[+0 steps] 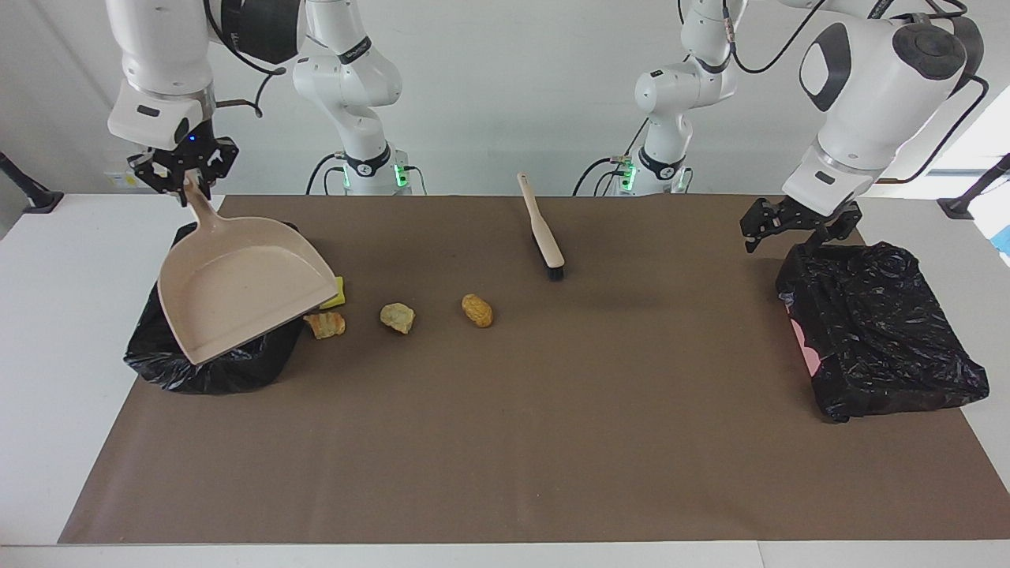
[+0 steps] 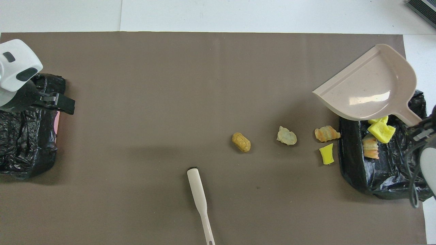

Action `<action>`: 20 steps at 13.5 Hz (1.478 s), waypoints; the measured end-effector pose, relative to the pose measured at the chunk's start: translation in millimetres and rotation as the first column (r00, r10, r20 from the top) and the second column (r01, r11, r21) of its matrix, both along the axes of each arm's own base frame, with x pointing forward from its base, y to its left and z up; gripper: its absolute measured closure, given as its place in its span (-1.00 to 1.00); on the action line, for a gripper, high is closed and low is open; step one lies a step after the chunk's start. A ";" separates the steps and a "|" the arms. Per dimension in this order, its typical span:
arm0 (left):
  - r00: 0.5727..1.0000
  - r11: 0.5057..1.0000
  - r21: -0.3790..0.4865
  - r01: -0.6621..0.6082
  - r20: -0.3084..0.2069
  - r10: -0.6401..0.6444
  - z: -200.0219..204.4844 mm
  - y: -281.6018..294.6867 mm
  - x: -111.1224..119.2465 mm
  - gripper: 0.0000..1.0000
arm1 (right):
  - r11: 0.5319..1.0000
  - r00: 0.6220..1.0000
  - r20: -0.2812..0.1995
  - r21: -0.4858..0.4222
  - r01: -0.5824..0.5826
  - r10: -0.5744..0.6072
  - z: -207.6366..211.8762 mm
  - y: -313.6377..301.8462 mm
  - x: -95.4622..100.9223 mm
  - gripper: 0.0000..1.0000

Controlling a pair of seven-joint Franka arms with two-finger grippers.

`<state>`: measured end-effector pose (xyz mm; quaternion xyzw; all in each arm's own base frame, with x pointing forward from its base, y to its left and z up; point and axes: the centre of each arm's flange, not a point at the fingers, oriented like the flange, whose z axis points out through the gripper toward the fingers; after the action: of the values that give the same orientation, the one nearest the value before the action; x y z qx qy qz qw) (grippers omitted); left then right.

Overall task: Sweep and dump trash in bin
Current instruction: 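Bring the empty dustpan back to the table center with the right gripper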

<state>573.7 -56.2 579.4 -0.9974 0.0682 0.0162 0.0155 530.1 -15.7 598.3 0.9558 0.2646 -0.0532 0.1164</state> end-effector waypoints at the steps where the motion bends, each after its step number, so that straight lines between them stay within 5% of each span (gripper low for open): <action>1: 1.000 1.000 0.000 0.000 0.000 0.000 0.0 0.0 0.0 -1.00 | 0.998 0.998 -0.001 0.027 0.060 -0.060 -10.8 16.4 4.0 0.38; 9: 1.000 1.000 0.000 0.000 0.000 0.000 0.0 0.0 0.0 -1.00 | 0.857 0.881 -0.069 0.207 0.472 -0.468 -85.3 200.6 15.9 0.38; 20: 1.000 1.000 0.000 0.000 0.000 0.000 0.0 0.0 0.0 -1.00 | 0.725 0.773 -0.039 0.318 0.611 -0.633 -195.4 397.9 18.3 0.38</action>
<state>573.7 -56.2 579.4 -0.9974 0.0682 0.0162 0.0155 548.4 382.3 403.0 0.9961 -0.0705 -0.0122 -0.0516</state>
